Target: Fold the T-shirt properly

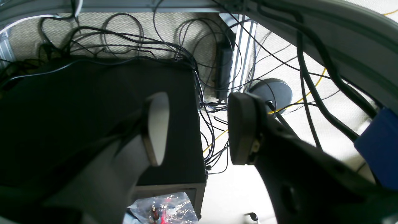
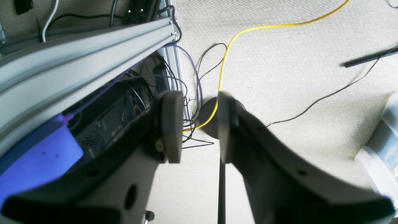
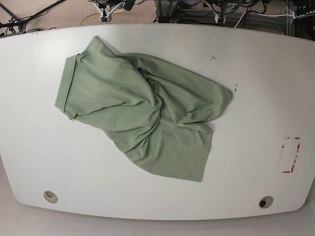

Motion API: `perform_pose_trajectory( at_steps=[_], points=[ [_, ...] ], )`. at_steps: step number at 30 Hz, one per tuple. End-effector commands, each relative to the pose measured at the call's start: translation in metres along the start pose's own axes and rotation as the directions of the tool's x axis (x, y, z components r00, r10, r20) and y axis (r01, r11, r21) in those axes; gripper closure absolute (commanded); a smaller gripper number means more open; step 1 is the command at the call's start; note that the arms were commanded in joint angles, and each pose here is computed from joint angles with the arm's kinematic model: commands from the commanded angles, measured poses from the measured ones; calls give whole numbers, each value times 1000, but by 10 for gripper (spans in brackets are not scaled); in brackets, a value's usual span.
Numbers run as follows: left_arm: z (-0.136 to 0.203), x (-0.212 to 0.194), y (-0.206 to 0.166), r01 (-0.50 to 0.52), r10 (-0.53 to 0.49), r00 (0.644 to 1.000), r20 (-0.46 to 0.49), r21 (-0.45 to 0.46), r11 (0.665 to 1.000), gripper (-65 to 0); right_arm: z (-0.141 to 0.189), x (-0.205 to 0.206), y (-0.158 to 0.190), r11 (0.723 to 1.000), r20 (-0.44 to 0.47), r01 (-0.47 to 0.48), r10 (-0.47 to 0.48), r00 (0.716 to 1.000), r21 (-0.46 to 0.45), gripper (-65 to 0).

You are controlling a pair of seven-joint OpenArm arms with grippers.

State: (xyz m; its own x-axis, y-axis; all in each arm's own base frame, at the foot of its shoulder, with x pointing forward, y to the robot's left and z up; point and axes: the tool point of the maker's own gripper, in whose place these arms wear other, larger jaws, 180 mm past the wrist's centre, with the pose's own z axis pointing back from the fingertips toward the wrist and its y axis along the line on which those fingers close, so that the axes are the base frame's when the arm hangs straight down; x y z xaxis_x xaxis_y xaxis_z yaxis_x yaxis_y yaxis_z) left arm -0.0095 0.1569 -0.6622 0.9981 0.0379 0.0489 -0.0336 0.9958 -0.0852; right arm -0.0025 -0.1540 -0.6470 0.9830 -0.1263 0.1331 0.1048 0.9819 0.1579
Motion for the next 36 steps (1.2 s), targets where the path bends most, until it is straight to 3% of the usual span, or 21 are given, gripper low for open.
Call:
perform_pose_trajectory(
  at_steps=[1,3,18,25,31,36],
  points=[
    [0,-7,-2,12,-12,1000,-10,4,1000,-277,2,-1,2,1000,36,5,-5,999,-1,-162],
    [0,1,0,2,-2,1000,10,-2,1000,-279,-3,15,7,1000,27,-10,10,1000,14,-178],
    [1,-5,1,-8,8,1000,12,-1,1000,-279,-2,10,6,1000,21,-10,10,1000,12,-173],
    [6,-20,3,-14,13,994,104,2,1000,-275,7,-8,0,1000,19,-16,16,1000,-6,-173],
    [11,-31,8,-7,5,992,128,10,1000,-275,19,-20,6,1000,48,-26,27,998,-15,-173],
    [28,-26,22,41,-47,972,230,30,999,-275,28,-32,27,998,62,-34,31,998,46,-173]
  ],
)
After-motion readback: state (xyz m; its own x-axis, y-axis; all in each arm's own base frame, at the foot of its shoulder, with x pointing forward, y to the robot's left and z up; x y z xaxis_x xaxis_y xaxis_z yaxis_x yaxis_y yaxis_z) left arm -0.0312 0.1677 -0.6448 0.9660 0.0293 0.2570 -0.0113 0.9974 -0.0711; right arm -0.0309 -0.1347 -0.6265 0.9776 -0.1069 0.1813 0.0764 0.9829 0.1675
